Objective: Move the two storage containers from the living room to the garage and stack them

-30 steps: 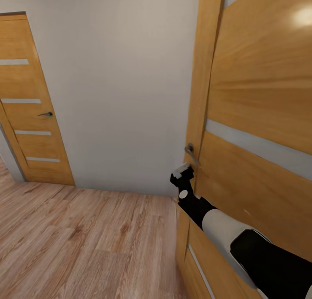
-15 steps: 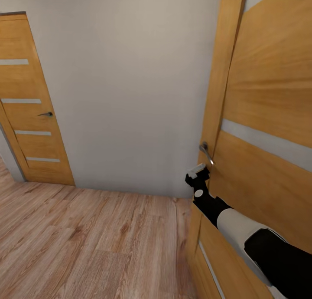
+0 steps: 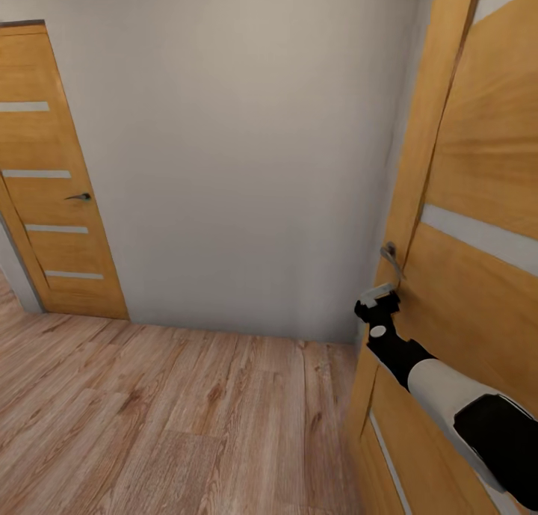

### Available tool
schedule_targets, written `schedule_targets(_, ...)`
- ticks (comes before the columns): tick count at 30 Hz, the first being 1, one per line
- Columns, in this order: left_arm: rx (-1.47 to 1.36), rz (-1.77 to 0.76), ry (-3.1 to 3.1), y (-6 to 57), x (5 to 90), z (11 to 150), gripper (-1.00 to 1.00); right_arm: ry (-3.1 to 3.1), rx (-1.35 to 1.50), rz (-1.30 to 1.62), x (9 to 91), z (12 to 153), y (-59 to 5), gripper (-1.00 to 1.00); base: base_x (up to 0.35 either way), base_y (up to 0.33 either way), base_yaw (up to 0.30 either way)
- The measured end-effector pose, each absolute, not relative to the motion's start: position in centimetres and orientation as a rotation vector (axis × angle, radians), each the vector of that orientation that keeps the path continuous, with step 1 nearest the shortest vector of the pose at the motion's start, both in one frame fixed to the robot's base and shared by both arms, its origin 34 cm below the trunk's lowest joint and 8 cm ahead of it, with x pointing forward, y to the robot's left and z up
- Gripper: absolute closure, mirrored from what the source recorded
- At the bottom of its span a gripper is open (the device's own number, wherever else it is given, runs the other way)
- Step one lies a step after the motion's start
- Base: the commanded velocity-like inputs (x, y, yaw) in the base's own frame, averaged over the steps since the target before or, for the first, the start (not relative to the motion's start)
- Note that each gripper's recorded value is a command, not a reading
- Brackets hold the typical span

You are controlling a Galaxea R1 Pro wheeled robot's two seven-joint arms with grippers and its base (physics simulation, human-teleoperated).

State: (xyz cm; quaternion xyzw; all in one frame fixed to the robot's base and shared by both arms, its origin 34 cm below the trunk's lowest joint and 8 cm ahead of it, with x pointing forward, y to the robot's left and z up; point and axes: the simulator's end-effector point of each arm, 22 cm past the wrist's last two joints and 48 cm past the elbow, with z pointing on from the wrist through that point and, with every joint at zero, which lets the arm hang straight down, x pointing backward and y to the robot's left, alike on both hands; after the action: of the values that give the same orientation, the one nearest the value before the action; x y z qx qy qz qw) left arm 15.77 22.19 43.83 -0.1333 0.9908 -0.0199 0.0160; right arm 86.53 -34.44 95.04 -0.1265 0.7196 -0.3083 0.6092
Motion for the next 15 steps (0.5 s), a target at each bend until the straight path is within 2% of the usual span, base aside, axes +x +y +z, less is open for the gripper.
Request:
schedule_targets(8, -0.414, -0.063, 3.081, 22.1, 15.8, 43.8, -1.00, 1.688, -0.207, -0.777, 85.4, 95.2, -41.4, -1.00, 0.000, 0.000, 0.000)
schedule_targets(15, -0.414, -0.064, 3.081, 22.1, 15.8, 43.8, -1.00, 1.687, -0.219, -0.807, 85.1, 95.4, -43.0, -1.00, 0.000, 0.000, 0.000)
